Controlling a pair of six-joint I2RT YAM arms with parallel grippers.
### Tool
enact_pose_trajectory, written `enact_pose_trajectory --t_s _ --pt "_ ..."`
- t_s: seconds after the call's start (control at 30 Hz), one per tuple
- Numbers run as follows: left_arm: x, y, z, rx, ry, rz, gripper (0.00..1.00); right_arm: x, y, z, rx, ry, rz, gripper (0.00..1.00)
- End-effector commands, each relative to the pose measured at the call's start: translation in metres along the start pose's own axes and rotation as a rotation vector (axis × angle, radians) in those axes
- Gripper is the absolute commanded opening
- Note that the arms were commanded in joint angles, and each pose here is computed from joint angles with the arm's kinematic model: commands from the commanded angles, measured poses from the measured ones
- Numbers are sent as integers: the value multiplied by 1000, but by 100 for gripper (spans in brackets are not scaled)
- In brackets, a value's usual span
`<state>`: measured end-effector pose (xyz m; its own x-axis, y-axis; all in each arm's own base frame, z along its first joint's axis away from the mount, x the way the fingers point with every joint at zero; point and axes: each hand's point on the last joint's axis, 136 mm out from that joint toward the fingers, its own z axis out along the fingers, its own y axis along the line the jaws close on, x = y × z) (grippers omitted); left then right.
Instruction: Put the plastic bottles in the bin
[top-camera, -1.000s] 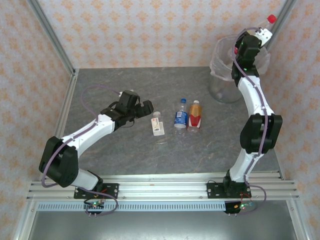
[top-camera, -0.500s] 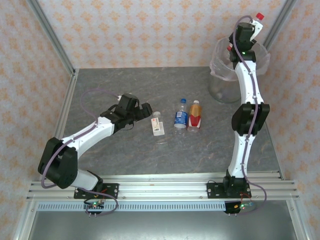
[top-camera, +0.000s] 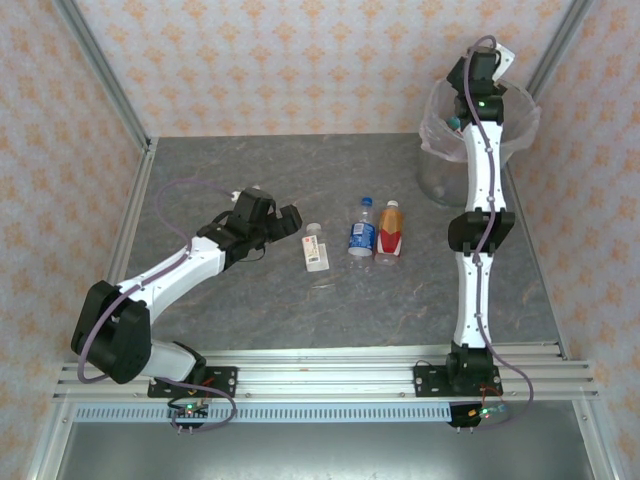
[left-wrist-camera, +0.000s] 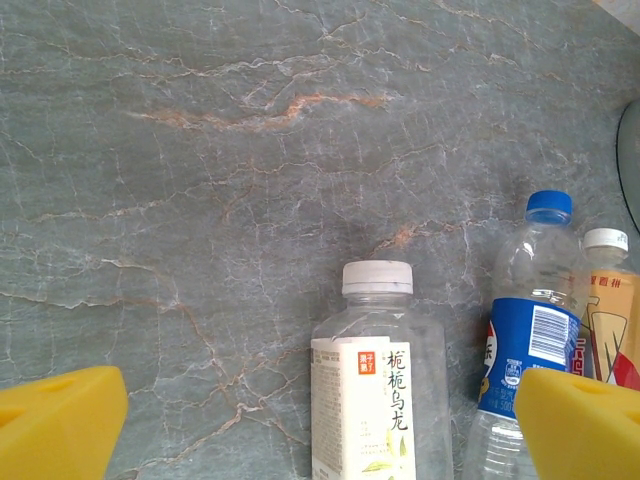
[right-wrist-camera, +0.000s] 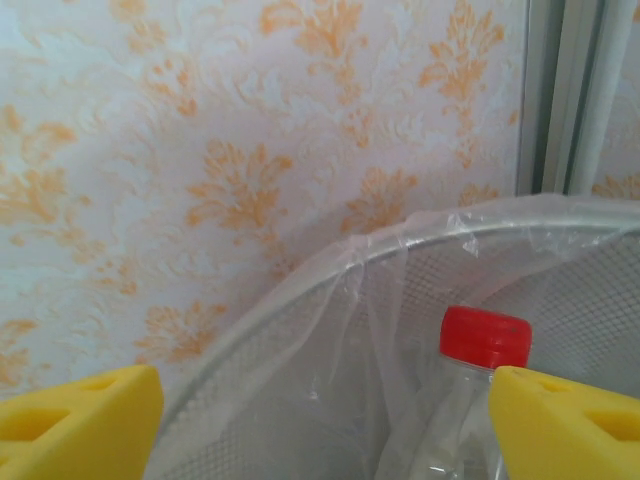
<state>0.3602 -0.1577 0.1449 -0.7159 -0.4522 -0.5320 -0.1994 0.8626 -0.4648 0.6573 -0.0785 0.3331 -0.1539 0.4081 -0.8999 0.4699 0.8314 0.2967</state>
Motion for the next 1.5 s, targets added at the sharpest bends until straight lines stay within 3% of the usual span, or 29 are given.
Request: enact_pose_trajectory --t_s 0.0,0.37,0.47,0.93,1.17,1.47 --pt "-2 8 -4 -33 -25 -12 100 0 -5 -16 13 34 -21 85" --pt "23 14 -1 -96 38 20 100 -19 -7 -42 18 33 -37 88" --pt "28 13 1 -100 52 25 100 -26 -5 -53 -1 36 -41 99" --pt "58 -2 22 -69 134 91 100 -108 -16 -168 -50 -29 -63 99" --pt "81 -10 35 -60 200 132 100 -83 -1 -202 -30 42 -192 99" --pt "103 -23 46 -72 260 214 100 -32 65 -178 -223 144 -179 99"
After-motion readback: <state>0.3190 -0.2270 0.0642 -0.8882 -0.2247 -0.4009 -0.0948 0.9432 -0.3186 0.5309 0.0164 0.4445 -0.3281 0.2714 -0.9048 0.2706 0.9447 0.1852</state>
